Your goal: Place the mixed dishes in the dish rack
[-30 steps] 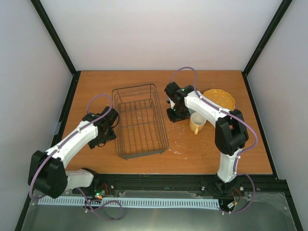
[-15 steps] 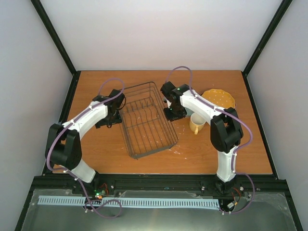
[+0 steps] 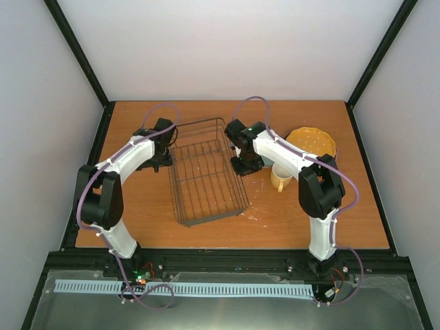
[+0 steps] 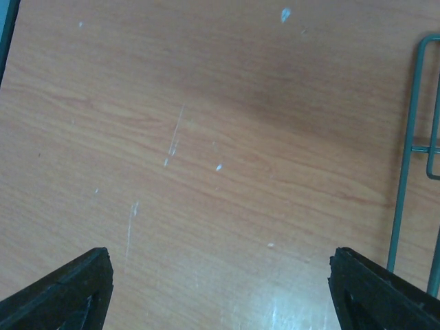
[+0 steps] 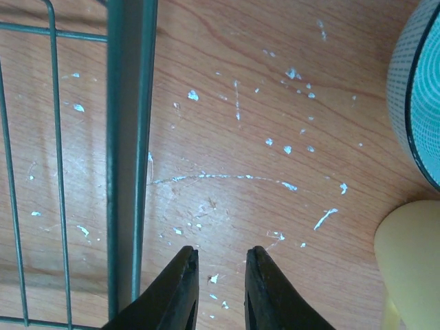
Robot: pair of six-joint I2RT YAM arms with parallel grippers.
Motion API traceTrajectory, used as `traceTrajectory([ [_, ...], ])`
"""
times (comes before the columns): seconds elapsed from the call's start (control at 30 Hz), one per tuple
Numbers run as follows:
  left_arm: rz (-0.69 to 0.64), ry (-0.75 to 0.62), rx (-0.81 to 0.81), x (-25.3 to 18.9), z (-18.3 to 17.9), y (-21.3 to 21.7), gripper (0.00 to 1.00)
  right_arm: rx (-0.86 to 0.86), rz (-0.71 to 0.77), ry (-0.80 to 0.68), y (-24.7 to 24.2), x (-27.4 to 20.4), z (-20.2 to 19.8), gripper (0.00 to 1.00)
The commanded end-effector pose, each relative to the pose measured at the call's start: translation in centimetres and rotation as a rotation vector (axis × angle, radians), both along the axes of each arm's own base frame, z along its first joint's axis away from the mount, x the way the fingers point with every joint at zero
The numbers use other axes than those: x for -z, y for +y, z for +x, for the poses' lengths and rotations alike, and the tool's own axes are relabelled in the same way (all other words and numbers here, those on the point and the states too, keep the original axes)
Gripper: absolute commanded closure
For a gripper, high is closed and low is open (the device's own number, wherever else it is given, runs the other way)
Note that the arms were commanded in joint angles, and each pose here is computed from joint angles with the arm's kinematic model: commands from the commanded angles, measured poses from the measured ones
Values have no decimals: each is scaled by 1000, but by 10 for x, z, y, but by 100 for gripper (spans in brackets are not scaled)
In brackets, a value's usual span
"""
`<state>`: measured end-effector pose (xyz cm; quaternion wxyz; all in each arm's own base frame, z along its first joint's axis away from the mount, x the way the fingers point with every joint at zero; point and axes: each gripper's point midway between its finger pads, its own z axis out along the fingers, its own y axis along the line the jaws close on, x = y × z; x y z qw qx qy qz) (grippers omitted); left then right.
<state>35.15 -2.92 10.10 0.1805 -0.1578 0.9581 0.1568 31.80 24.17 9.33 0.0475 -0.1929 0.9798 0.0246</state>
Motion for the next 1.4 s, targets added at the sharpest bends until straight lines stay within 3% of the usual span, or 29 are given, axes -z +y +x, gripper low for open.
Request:
traceTrajectory([
  [0.0, -96, -54, 101, 11, 41, -35, 13, -40, 53, 26, 28, 3, -9, 80],
  [0.3, -75, -68, 168, 10, 83, -48, 13, -28, 30, 11, 27, 7, -3, 79],
  [0.43, -41, -84, 154, -7, 87, -43, 11, -32, -23, -26, 21, 6, 8, 75],
  [0.67, 62, -107, 53, -41, 67, -15, 0, 21, -81, -110, 4, -15, 27, 41],
  [0.97, 141, -264, -56, -123, 40, 15, 0, 106, -25, -262, -25, -99, 27, 29],
  [1.17, 98, -423, -28, -179, 45, 13, 0, 300, 4, -330, -86, -153, 21, 31],
  [1.2, 88, -439, -21, -185, 44, 12, 0, 341, 10, -305, -99, -151, 16, 36],
  [1.3, 46, -455, 9, -186, 39, 7, 1, 462, 22, -179, -135, -122, -4, 62],
  [1.37, 32, -456, 30, -178, 35, 5, 1, 521, 38, -127, -150, -104, -18, 71],
])
